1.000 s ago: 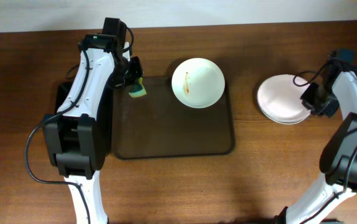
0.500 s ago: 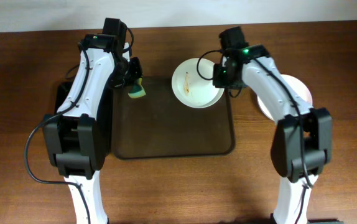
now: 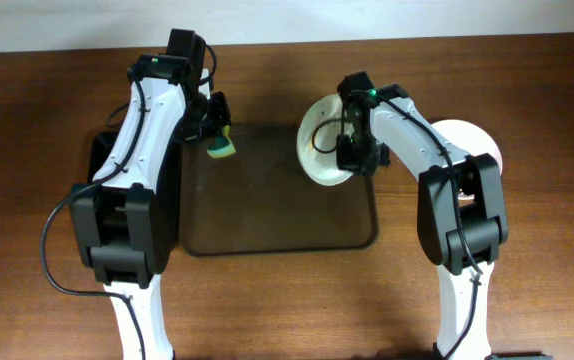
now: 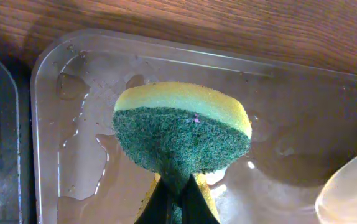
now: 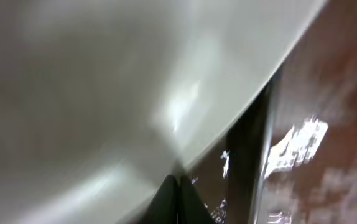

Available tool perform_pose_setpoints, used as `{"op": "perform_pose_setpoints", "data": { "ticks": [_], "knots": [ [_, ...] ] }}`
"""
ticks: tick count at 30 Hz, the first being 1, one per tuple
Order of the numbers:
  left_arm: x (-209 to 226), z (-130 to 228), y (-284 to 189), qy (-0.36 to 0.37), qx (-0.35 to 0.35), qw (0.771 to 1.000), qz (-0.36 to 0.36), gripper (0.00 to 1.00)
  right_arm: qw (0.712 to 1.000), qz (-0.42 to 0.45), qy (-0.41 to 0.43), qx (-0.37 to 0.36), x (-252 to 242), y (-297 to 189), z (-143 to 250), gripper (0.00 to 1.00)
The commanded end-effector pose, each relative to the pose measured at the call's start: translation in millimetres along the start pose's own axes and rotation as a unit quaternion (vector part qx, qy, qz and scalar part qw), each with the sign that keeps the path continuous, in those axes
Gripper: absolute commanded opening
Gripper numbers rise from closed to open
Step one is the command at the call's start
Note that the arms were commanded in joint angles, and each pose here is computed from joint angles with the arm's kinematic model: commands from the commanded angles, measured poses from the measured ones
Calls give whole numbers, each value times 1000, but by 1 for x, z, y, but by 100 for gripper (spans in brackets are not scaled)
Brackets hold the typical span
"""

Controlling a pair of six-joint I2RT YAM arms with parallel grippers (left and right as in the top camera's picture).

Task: Clean dirty plates on tray and stack at the side
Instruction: 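Grasp the last stained plate on the tray with the right gripper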

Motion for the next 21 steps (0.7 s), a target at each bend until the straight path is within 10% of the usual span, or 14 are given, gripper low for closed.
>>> {"op": "perform_pose_setpoints", "data": {
  "ticks": [1, 5, 10, 14, 17, 19, 21],
  "knots": [
    [-1, 0, -2, -1, -3, 1000, -2, 1, 998, -21, -10, 55, 13, 5, 18, 4],
    [-1, 0, -2, -1, -3, 1000, -2, 1, 999, -25, -43, 21, 30, -34, 33, 4],
    [-1, -1, -2, -1, -5, 1000, -2, 1, 990, -6, 19, -140, 24, -56, -12, 43],
    [-2, -1, -2, 0, -4, 1000, -2, 1, 989, -5, 34, -143, 22, -21, -32, 49],
    [-2, -1, -2, -1, -4, 1000, -2, 1, 993, -2, 46, -113, 14, 6, -37, 41],
    [-2, -1, -2, -1, -4, 1000, -2, 1, 992, -7, 49, -114, 13, 6, -39, 11],
    [-2, -1, -2, 0, -4, 1000, -2, 1, 994, -2, 47, -98, 12, 6, -34, 4]
  ]
}}
Point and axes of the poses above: each gripper's point midway between its finger pads, its own y axis out along the fingers, its own x axis along the line the jaws close on, z = x × y, the point moved 9 cm from there along -y, back along the fingers, and after that the axes turned 5 degrees about y, right-handed, at the moved point
